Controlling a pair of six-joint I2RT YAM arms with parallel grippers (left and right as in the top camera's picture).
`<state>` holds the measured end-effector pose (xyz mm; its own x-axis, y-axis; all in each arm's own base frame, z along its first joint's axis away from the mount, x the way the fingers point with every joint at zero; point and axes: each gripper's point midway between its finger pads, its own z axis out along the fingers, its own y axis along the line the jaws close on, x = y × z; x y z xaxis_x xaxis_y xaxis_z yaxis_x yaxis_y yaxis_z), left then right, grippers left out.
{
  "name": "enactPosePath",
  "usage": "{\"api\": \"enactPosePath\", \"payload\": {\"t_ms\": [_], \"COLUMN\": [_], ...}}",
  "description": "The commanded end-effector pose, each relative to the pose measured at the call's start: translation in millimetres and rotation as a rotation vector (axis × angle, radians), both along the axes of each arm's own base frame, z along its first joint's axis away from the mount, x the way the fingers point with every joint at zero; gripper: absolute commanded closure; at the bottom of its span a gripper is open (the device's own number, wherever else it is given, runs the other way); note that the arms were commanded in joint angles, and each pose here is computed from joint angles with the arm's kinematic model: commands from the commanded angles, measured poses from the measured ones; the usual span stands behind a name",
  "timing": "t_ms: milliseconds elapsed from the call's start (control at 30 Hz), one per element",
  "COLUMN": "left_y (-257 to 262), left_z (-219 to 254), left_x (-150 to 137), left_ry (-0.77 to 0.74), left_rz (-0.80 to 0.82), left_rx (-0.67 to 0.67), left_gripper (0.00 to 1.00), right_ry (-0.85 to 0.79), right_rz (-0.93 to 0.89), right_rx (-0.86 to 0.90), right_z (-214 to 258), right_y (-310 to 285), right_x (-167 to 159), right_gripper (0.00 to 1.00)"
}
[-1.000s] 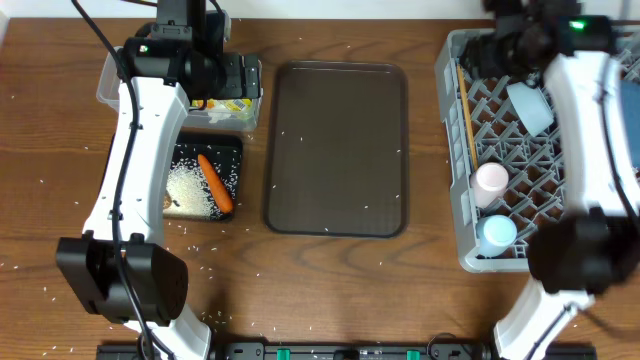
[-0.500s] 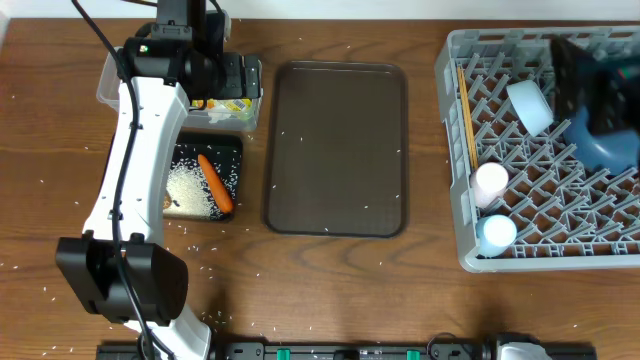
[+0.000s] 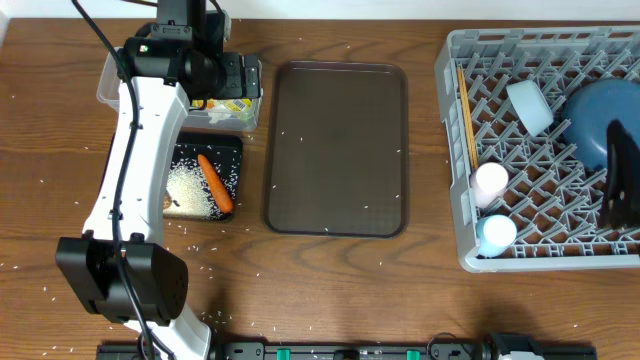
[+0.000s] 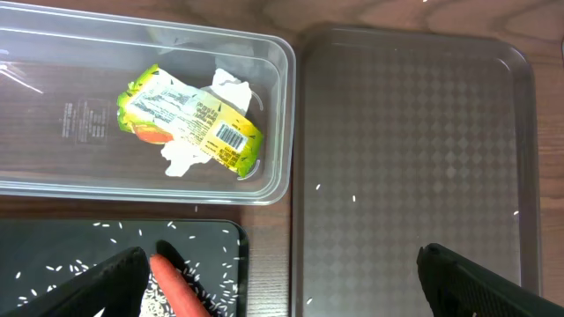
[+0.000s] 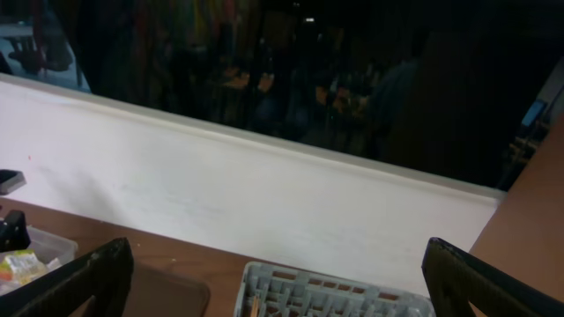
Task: Sort waste into correct bins and load items into the dishwasher rack
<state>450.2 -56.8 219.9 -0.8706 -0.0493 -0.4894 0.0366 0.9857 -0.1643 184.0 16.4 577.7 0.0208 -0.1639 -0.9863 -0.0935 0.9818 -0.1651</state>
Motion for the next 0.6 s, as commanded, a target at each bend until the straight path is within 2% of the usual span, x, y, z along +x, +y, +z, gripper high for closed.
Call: {"api": "enactPosePath", "payload": {"t_ms": [0, 133, 233, 400, 567], "left_y": [2, 2, 2, 2, 2], "left_z": [-1, -1, -1, -1, -1], "left_x": [1, 1, 1, 1, 1], "left_ry": [0.003, 0.003, 0.003, 0.003, 0.003], "left_rz": [0.009, 0.009, 0.009, 0.009, 0.009], "left_rx": [-0.001, -0.001, -0.001, -0.001, -0.001], "left_gripper": [0.02, 0.02, 0.02, 0.02, 0.02], "right_ry": [0.086, 0.194, 0.179, 0.018, -0.137], "right_rz": [0.033, 0.058, 0.065, 0.02, 0.022], "right_rx": [0.002, -0.01, -0.014, -0.043, -0.034], "right_z": [-28, -80, -113, -159, -211], "right_y": [7, 12, 15, 9, 9], "right_x": [15, 24, 39, 64, 63], "right_gripper": [0.01, 0.01, 0.01, 0.01, 0.01]}}
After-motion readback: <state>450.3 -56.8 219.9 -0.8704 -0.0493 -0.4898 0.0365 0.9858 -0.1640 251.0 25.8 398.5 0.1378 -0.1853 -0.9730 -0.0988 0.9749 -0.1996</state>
